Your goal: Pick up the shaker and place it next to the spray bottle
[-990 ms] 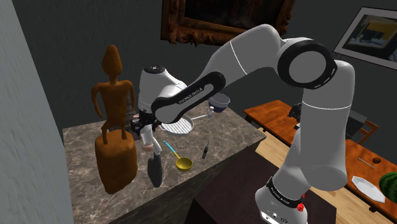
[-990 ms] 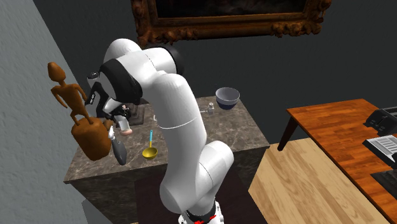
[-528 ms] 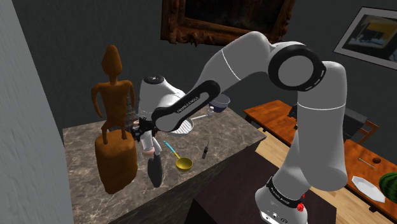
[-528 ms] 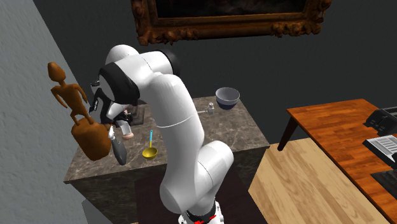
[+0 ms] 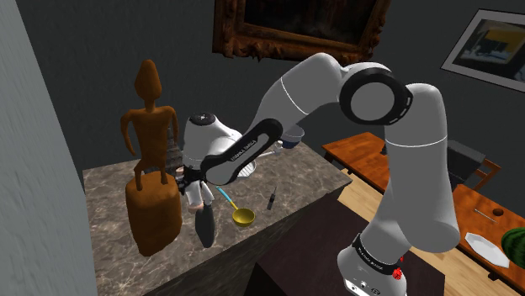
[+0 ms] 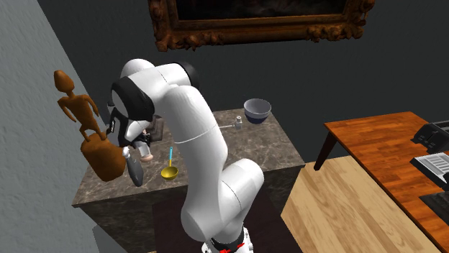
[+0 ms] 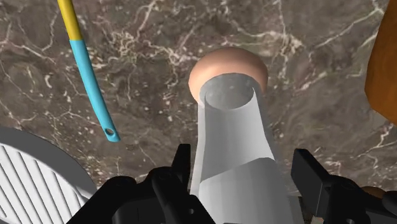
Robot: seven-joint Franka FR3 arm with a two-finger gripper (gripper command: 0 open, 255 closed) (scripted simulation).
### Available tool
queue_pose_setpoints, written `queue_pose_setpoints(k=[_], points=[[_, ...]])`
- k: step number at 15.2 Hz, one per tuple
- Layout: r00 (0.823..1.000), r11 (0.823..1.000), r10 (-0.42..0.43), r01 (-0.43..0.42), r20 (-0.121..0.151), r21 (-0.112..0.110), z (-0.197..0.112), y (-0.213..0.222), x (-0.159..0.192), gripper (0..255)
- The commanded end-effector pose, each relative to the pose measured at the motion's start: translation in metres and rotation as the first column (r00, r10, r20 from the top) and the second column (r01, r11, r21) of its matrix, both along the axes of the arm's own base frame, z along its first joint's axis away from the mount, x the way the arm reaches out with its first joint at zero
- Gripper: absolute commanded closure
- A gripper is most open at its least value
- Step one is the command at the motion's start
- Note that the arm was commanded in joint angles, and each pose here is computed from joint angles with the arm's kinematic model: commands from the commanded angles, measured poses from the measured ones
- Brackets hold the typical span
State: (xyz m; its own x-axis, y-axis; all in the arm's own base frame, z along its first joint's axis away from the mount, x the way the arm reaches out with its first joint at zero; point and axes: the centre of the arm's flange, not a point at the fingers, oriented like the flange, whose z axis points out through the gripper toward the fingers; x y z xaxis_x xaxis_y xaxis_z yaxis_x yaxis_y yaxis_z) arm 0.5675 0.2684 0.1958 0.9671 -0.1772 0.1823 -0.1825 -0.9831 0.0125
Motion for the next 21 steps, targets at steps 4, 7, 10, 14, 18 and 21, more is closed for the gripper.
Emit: queue_pose_setpoints(k=[4,7,10,14,18,21], points=[[1.000,1.000,0.000,0.000,-0.002,-0.001,-0.028,0.000,-0.001,255],[1.000,1.000,0.000,0.000,-0.002,-0.001,-0.043,0.000,-0.001,255],[1.000,1.000,0.000,0.000,-0.002,-0.001,-0.052,0.000,-0.001,255],[1.000,1.000,0.000,0.000,-0.002,-0.001,-0.052,0.000,-0.001,255],[1.000,1.000,0.000,0.000,-0.002,-0.001,-0.052,-0.002,0.000,0],[1.000,1.000,0.000,0.000,-0.003,-0.001,-0.051,-0.001,0.002,0]])
